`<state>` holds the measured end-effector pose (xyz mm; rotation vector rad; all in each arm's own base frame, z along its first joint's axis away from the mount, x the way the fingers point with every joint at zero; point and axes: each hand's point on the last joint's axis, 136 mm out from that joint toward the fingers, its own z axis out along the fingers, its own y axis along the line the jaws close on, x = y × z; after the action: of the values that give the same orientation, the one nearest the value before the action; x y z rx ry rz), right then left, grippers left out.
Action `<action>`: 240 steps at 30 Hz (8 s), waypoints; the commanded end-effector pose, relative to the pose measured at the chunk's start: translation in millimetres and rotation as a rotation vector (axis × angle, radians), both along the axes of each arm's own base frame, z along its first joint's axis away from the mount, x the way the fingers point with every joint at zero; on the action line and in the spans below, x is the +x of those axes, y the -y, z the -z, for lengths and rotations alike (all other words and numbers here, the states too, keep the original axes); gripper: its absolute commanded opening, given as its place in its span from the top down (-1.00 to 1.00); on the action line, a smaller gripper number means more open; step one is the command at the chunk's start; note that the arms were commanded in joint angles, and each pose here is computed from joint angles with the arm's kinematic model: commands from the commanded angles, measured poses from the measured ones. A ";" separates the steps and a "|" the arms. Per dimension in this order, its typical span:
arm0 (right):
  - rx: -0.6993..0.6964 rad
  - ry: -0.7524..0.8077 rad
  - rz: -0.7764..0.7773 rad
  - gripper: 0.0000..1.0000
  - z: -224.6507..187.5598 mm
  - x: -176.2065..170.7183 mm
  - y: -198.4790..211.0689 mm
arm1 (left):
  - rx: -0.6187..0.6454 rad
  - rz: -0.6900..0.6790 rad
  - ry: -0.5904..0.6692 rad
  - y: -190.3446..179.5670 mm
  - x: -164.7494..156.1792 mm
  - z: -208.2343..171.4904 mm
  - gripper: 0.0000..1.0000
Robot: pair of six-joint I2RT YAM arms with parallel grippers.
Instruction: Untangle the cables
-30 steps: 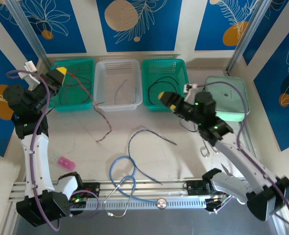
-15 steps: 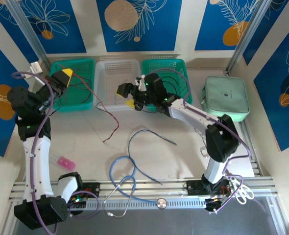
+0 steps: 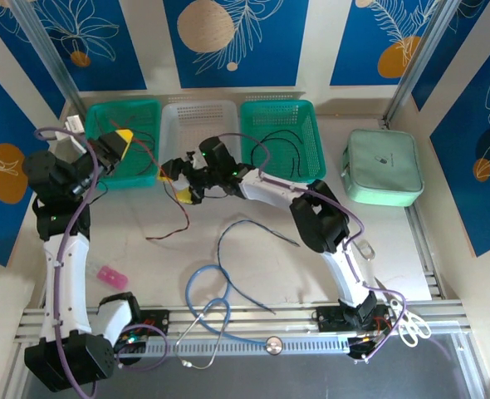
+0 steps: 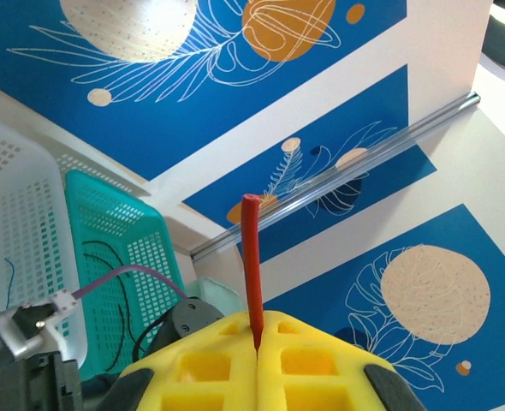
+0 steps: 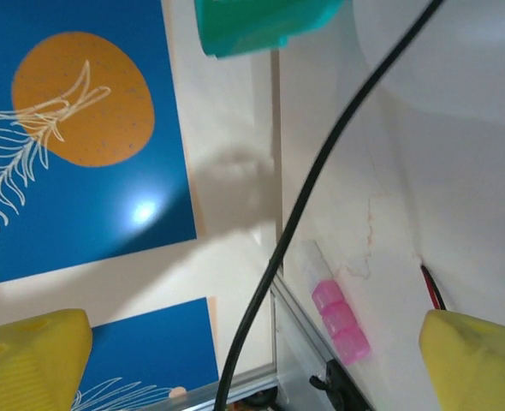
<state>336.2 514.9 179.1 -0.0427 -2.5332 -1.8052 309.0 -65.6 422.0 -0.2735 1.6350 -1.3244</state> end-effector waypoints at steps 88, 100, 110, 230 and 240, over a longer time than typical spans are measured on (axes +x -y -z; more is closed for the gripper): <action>-0.367 0.803 1.446 1.00 -260.7 -37.4 559.1 | -0.255 -0.297 0.025 -95.8 14.9 6.9 1.00; -0.252 0.964 1.215 1.00 -320.7 35.5 470.0 | -0.259 -0.289 -0.009 -92.3 12.8 18.4 1.00; -0.345 1.056 1.142 1.00 -317.9 122.2 417.0 | -0.258 -0.283 -0.024 -87.9 9.2 25.2 1.00; -0.462 0.521 0.404 -0.35 -133.5 15.4 346.2 | 0.477 -0.591 -0.346 -187.7 239.2 139.1 1.00; -0.437 0.501 0.447 -0.35 -131.3 -4.1 351.9 | 0.630 -0.465 -0.570 -166.3 238.3 238.4 1.00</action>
<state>337.4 163.7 300.3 -0.1957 -3.4659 -1.4114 551.3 102.1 219.8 -0.6410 2.0628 -0.3517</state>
